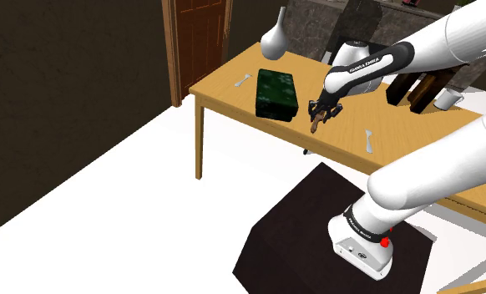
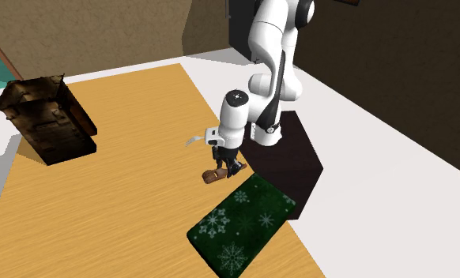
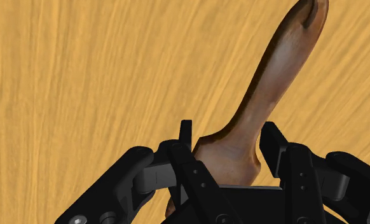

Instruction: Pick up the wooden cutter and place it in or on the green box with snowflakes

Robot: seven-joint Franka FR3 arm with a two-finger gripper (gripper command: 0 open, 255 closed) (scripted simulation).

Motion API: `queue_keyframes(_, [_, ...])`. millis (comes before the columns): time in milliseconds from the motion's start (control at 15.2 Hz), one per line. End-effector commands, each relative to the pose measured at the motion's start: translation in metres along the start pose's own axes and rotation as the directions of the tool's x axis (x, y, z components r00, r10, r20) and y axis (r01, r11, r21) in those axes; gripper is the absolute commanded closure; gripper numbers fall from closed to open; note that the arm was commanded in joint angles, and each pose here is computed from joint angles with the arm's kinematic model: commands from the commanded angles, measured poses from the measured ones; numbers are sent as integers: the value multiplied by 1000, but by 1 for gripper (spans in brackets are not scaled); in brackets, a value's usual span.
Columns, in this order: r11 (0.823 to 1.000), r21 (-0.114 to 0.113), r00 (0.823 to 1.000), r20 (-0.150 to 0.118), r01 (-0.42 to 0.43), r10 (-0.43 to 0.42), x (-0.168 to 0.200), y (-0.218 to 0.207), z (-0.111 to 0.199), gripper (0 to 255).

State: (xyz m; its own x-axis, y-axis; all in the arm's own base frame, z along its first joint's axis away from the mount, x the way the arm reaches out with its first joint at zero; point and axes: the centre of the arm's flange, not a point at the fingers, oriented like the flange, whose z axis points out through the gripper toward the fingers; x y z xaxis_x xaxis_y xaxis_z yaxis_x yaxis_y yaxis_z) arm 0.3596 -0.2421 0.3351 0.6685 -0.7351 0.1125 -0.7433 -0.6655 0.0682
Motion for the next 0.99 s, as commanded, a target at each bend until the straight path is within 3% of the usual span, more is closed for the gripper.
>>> queue_keyframes(0, [1000, 0, 1000, 0, 0, 0, 0, 0, 0, 255])
queue_keyframes(264, [1000, 0, 1000, 0, 0, 0, 0, 0, 0, 255])
queue_keyframes(924, [1000, 0, 1000, 0, 0, 0, 6, 4, -52, 255])
